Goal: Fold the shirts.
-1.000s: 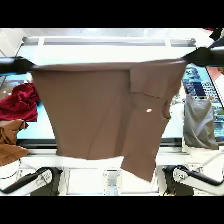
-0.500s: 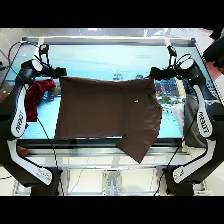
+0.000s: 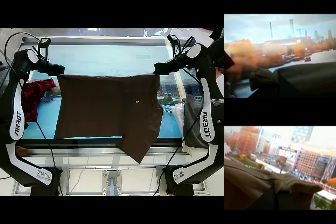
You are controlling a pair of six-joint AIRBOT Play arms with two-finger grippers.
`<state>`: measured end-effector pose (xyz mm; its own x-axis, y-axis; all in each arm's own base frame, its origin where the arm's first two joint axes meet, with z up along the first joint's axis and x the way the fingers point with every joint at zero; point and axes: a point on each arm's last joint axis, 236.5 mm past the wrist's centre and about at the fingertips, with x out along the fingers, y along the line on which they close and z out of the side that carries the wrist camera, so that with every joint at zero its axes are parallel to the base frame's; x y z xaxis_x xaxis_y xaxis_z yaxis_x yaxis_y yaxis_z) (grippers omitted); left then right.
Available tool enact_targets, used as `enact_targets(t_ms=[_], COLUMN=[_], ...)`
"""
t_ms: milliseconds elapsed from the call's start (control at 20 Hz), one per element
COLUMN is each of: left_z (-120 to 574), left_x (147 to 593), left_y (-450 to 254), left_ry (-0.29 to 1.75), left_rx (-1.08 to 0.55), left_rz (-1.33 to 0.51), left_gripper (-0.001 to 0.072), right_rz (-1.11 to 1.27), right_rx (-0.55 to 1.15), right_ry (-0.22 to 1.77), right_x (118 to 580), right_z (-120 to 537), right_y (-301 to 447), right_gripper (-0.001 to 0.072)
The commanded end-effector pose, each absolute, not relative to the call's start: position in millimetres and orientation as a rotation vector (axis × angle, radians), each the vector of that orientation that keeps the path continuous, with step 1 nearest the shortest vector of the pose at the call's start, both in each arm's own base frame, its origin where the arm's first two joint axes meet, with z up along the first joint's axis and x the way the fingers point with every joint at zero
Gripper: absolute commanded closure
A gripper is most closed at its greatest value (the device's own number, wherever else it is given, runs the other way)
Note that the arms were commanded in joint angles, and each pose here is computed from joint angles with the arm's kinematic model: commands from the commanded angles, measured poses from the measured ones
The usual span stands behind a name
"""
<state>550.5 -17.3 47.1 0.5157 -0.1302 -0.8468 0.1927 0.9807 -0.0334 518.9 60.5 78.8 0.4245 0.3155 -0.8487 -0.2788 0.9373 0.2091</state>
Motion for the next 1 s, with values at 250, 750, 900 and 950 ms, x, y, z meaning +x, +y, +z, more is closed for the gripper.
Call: enact_targets(t_ms=[250, 750, 900, 950], left_z=[-27, -72, -38, -13], left_x=[479, 452, 456, 457], left_y=[-24, -40, -36, -32], left_ry=[1.304, 1.419, 1.345, 1.292], left_rx=[0.13, 0.06, 0.06, 0.061], left_rz=[-0.239, -0.283, -0.272, -0.261], left_gripper=[0.07, 0.0374, 0.0034, 0.0035], right_rz=[0.379, 0.291, 0.289, 0.258], right_rx=[-0.045, 0.008, -0.082, -0.144], right_ry=[1.448, 1.483, 1.502, 1.482], right_x=[423, 410, 404, 403], right_z=[-34, -86, -32, -3], right_y=[71, 66, 52, 39], right_gripper=[0.0705, 0.0344, 0.0288, 0.0288])
